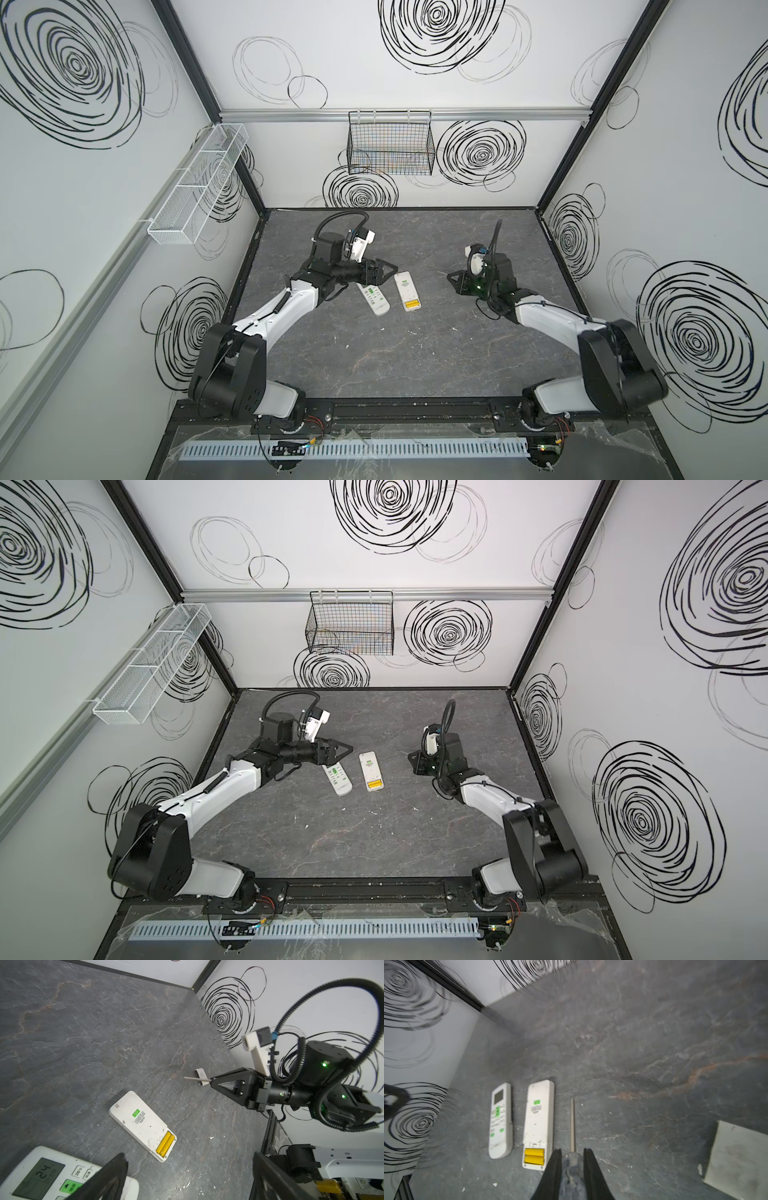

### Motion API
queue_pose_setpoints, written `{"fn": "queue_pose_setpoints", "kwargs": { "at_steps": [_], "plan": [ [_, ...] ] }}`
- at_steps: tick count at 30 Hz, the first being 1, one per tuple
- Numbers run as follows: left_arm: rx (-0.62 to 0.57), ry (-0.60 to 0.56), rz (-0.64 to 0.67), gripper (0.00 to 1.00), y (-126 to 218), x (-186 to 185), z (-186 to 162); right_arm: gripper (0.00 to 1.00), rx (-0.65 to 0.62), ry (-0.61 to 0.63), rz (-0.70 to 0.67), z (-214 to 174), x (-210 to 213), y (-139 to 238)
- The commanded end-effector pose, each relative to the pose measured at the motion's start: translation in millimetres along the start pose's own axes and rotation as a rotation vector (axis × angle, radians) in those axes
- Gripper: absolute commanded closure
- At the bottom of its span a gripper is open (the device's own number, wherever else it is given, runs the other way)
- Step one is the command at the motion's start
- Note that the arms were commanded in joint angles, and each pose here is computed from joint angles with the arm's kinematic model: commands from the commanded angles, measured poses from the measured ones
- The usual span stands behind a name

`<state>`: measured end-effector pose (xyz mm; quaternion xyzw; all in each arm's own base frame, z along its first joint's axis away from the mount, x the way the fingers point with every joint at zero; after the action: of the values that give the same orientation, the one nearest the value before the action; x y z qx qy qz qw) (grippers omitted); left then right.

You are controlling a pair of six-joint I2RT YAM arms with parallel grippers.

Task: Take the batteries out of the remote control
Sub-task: 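Point the screwdriver tip at the batteries while the left gripper moves over the remote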

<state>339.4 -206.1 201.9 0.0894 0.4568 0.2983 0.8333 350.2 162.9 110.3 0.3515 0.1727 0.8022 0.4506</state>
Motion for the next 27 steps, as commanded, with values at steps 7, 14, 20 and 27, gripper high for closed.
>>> {"fn": "queue_pose_setpoints", "kwargs": {
  "at_steps": [7, 14, 20, 27],
  "plan": [
    [-0.009, -0.127, 0.132, 0.04, 13, 22, 0, 1.0, 0.163, 0.003, 0.161, -12, 9, -61],
    [0.038, -0.066, 0.15, 0.04, 1, 30, -1, 1.0, 0.232, 0.048, 0.232, -30, 32, -83],
    [0.081, -0.04, 0.201, 0.02, -13, 43, -7, 1.0, 0.26, 0.092, 0.271, -40, 53, -87],
    [0.114, -0.039, 0.264, 0.0, -24, 59, -15, 1.0, 0.257, 0.143, 0.262, -34, 65, -76]
  ]
}}
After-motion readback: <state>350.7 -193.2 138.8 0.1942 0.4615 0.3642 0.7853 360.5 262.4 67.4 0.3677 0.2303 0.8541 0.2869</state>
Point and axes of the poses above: each gripper's point midway between its finger pads, its own y axis back along the fingers, its own x axis along the line the jaws close on, z = x × y, the point moved 2 cm from there along y, back along the fingers, and after that the axes turned 10 degrees about y, right-handed, at the moved point
